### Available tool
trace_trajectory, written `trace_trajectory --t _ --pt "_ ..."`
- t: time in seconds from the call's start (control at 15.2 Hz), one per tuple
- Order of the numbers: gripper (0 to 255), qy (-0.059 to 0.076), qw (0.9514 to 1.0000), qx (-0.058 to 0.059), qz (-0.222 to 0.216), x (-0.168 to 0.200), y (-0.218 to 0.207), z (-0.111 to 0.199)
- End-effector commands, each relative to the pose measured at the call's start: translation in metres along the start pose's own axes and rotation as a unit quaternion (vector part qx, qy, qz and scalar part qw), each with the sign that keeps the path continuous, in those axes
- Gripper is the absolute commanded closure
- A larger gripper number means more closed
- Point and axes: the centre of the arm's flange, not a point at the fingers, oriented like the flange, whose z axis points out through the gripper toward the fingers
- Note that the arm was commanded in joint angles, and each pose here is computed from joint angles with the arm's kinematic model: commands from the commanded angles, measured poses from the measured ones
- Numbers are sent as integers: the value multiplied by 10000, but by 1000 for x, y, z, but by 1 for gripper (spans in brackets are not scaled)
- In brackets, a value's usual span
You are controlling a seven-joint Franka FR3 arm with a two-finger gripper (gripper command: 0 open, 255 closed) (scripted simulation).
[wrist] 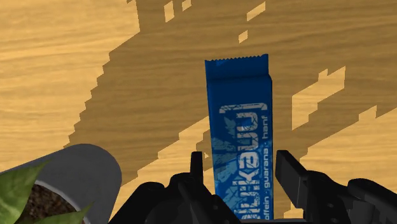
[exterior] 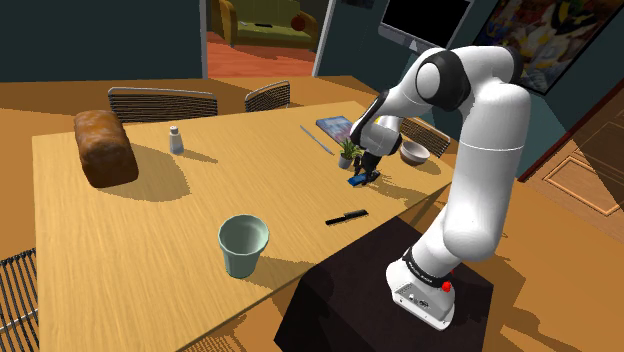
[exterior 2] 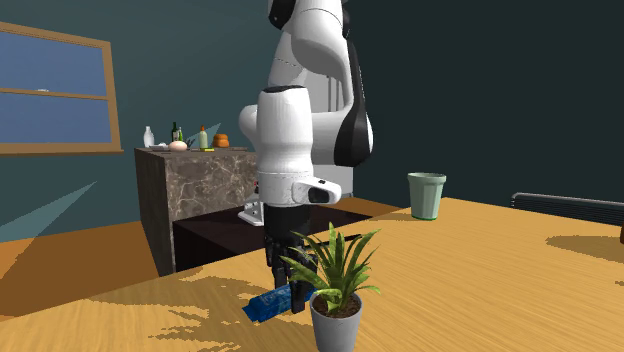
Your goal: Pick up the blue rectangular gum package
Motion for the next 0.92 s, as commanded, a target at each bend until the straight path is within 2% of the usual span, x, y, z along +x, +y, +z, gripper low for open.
trace_trajectory --t 0.0,0.33,0.86 --pt "255 -12 10000 10 -13 1 0 2" --pt "255 -12 10000 10 -13 1 0 2" --pt "255 -12 10000 10 -13 1 1 -41"
